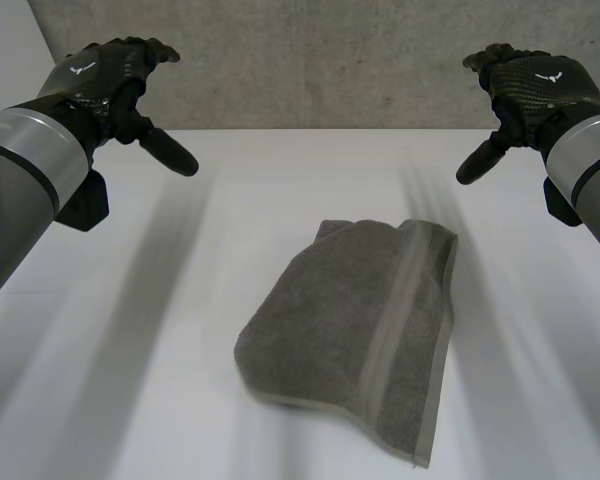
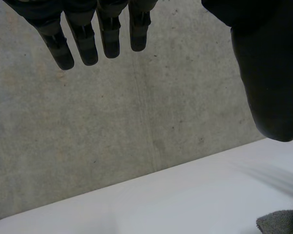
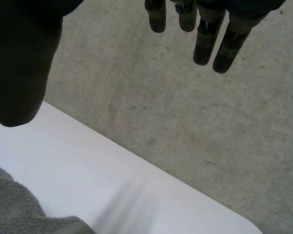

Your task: Fold the towel.

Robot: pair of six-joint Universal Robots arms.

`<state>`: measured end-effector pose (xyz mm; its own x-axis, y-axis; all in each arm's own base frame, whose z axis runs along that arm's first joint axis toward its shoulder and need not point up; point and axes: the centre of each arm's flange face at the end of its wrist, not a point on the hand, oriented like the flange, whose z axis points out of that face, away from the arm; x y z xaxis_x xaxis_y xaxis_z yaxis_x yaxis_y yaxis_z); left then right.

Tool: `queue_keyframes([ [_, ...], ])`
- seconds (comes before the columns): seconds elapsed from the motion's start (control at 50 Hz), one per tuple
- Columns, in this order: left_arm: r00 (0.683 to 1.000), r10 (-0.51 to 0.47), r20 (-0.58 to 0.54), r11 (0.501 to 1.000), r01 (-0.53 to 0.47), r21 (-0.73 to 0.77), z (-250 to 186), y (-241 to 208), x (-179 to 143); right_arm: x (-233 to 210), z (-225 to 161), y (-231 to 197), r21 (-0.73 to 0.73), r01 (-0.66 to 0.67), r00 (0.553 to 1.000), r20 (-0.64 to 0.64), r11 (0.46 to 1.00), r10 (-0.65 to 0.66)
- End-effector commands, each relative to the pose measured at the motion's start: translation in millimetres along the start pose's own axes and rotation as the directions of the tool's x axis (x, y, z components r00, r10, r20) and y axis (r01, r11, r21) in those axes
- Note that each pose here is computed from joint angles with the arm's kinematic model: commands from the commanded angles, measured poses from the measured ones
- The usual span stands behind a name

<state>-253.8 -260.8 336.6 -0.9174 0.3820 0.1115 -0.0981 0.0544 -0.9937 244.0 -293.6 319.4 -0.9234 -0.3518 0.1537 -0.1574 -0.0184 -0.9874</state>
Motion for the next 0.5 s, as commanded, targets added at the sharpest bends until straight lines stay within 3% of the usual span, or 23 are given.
queue_keyframes([
  [0.02, 1.0, 0.0, -0.005, 1.0, 0.0, 0.001, -0.9, -0.6, 0.5, 1.7, -0.3, -2.9, 0.009, 0.001, 1.0, -0.005, 1.0, -0.001],
  [0.5, 1.0, 0.006, -0.01, 1.0, -0.006, -0.024, 1.6, 8.8, 1.0, 1.8, -2.3, -6.6, 0.02, 0.0, 1.0, -0.002, 1.0, 0.0],
])
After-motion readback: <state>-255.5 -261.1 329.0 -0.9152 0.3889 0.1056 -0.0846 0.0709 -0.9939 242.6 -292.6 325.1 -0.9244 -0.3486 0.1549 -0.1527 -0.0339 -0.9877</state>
